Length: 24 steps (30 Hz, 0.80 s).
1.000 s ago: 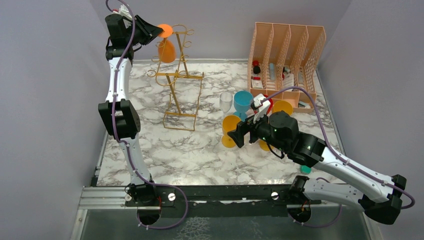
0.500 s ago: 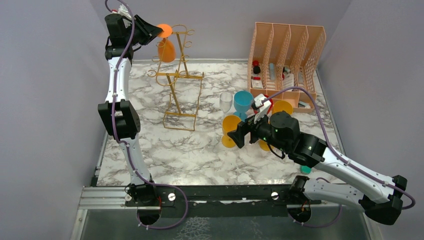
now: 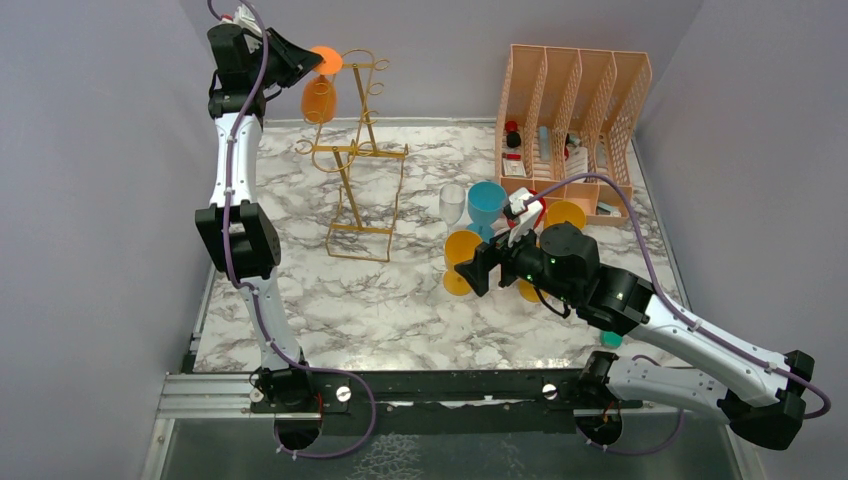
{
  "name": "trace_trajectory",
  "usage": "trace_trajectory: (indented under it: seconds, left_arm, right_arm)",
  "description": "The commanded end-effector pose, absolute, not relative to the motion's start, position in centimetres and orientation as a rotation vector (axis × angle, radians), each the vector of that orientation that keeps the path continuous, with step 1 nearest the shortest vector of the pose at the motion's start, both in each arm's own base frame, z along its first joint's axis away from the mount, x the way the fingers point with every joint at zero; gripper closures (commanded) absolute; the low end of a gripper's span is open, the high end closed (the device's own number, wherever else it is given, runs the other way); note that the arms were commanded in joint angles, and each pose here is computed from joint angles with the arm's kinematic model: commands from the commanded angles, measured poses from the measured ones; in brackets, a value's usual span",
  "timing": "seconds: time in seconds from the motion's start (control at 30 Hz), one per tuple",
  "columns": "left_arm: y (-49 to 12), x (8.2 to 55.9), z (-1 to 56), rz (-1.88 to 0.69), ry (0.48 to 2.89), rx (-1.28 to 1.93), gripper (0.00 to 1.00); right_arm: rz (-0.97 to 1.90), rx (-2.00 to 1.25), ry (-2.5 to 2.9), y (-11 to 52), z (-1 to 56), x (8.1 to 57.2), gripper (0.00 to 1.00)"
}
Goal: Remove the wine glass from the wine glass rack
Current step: Pick up the wine glass from the wine rack.
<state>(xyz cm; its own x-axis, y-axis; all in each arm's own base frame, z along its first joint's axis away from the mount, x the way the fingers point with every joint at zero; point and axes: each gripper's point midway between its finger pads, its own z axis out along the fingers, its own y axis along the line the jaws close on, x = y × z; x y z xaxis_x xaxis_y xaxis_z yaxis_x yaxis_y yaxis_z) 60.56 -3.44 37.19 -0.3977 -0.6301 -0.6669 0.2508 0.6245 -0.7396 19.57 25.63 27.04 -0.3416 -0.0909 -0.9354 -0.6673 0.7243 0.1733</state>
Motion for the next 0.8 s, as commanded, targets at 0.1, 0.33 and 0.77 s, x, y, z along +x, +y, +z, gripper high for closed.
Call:
trace_trajectory:
  seconds: [0.1, 0.33, 0.77]
  left_arm:
    - [-3.4, 59.6, 41.3, -0.971, 1.655, -0.280, 0.88]
    - [-3.5, 59.6, 42.0, -1.069, 1.601, -0.326, 1.00]
    - [-3.0, 59.2, 43.4, -1.193, 1.525, -0.364, 1.00]
  right_arm:
    - [0.700, -0.587, 1.841, 25.7, 27.8, 19.1, 0.02]
    - [0.704, -0.588, 1.848, 25.9, 27.7, 19.1, 0.02]
    - [0.714, -0.593, 1.851, 25.9, 27.5, 18.9, 0.02]
